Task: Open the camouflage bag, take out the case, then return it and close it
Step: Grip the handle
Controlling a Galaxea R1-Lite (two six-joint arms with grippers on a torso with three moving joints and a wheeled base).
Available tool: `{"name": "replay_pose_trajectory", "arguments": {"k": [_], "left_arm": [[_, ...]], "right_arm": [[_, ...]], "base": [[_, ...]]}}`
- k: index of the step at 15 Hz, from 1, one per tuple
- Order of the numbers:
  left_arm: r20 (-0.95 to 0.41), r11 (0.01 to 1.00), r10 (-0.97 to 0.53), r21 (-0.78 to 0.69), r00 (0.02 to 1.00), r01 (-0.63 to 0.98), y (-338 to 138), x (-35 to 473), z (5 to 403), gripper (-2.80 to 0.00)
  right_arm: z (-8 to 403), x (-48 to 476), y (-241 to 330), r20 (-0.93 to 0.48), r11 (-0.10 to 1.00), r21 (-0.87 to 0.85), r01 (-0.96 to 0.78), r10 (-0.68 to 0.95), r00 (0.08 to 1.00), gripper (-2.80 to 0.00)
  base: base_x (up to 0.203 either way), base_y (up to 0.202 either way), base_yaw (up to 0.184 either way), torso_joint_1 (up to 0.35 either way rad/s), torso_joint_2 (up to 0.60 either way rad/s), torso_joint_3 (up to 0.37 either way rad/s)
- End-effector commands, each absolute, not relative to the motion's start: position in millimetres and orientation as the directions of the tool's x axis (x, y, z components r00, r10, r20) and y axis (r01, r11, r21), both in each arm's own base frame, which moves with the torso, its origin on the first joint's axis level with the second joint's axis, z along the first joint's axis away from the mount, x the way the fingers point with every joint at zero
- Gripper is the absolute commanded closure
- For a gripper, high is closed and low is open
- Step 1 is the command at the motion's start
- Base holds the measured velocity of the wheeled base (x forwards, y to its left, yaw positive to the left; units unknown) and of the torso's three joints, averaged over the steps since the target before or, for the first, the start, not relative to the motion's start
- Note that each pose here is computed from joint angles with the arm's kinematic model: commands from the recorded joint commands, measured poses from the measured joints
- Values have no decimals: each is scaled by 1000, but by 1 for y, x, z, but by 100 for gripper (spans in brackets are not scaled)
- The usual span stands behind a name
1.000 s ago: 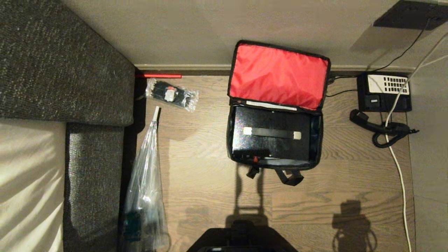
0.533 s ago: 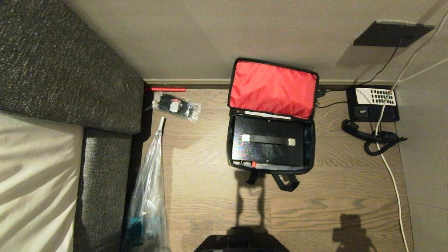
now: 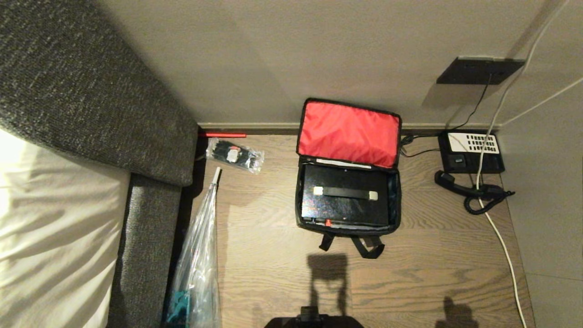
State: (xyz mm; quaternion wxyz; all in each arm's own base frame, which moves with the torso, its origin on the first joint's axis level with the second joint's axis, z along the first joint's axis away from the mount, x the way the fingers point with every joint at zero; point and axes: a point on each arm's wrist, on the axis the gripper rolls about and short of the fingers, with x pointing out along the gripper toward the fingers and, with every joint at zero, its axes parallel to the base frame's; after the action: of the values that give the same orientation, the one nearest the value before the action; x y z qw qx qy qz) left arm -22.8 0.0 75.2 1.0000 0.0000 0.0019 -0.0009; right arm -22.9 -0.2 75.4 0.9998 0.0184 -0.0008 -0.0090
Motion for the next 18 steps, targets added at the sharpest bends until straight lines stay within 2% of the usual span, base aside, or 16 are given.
{"name": "replay_pose_trajectory", "arguments": {"k": [1, 12, 14, 16, 18], "left_arm": [[-3, 1000, -2, 2, 1000, 2, 0, -23, 75, 0], [0, 1000, -2, 11, 1000, 2, 0, -23, 75, 0], [0, 1000, -3, 15, 1000, 3, 0, -23, 75, 0], [0, 1000, -3, 11, 1000, 3, 0, -23, 75, 0], [1, 1000, -3, 13, 1000, 3, 0, -23, 76, 0]], "right_arm": [[75, -23, 0, 5, 999, 37, 18, -18, 1000, 0], [76, -24, 0, -7, 999, -34, 9, -9, 1000, 0], [98, -34, 0, 25, 1000, -18, 12, -11, 1000, 0], [132, -64, 1, -21, 1000, 3, -16, 16, 1000, 0], [147, -91, 2, -106, 998, 33, -56, 59, 993, 0]], "base": [[0, 0, 0, 7, 2, 204], [0, 0, 0, 1, -1, 21], [0, 0, 0, 0, 0, 0], [0, 0, 0, 0, 0, 0], [0, 0, 0, 0, 0, 0]]}}
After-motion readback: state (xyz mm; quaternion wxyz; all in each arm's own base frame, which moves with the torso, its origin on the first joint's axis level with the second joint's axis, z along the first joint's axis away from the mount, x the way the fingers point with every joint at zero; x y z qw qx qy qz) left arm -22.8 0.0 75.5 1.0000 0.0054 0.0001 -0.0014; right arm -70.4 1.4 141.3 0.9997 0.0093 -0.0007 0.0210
